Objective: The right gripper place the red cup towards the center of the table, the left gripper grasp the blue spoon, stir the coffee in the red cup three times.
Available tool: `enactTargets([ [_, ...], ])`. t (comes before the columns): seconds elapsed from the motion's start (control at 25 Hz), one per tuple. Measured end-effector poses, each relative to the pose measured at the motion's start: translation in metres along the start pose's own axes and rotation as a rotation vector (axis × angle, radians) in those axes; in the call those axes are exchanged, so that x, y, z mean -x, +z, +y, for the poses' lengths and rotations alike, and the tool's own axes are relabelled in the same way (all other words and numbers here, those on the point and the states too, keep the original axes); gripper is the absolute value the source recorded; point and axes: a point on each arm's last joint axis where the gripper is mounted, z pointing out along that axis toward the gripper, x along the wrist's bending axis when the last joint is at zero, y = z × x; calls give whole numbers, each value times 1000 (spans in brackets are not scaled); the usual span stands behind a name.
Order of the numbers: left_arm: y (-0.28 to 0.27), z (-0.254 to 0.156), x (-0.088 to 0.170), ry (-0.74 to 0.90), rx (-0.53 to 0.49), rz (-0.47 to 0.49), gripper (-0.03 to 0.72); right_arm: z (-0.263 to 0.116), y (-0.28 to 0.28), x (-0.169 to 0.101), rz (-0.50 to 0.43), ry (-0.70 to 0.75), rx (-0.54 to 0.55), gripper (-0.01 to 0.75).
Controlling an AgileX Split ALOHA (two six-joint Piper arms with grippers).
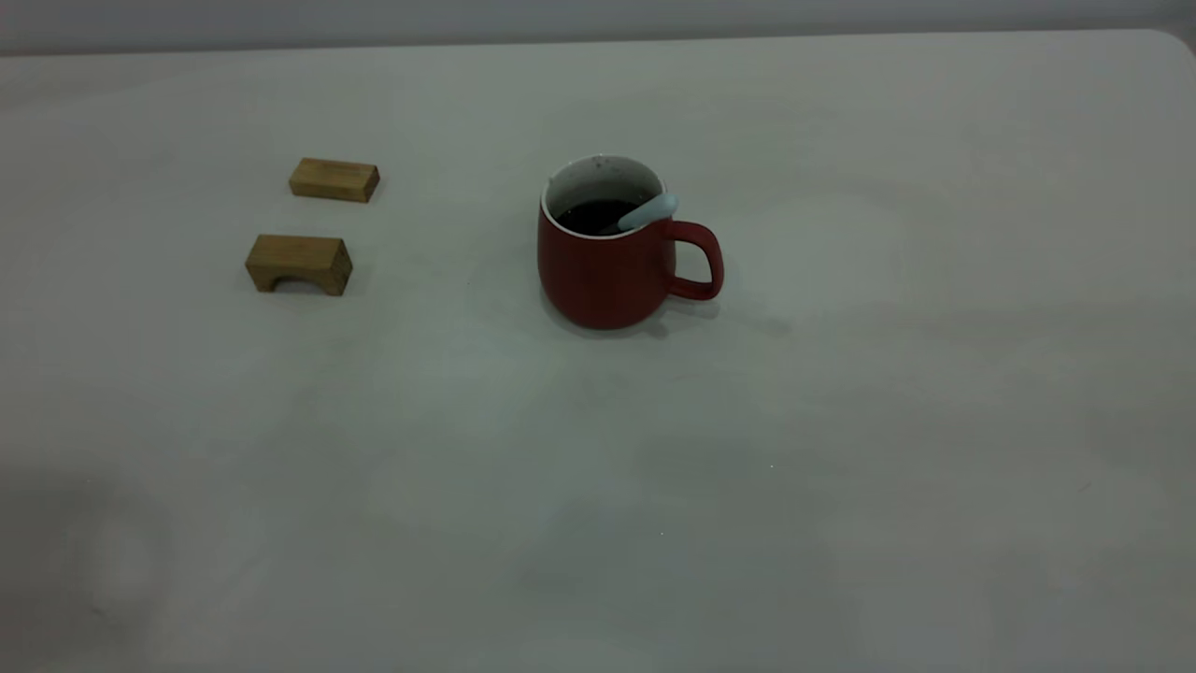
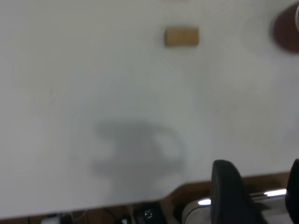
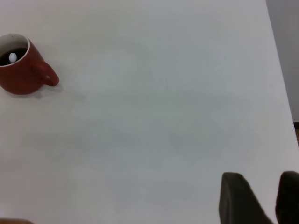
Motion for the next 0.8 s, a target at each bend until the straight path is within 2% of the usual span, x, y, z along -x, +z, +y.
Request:
enactTargets([
  [0.24, 10, -100, -13, -41, 80, 17, 371, 0, 0, 0, 0, 0, 0, 238],
  [0.44, 17, -162, -18, -126, 230, 66, 371, 0, 0, 0, 0, 0, 0, 238],
  [0.56, 22, -182, -18, -136, 295, 69, 371, 0, 0, 0, 0, 0, 0, 238],
  [0.8, 23, -195, -17, -124, 349, 69, 371, 0, 0, 0, 0, 0, 0, 238],
])
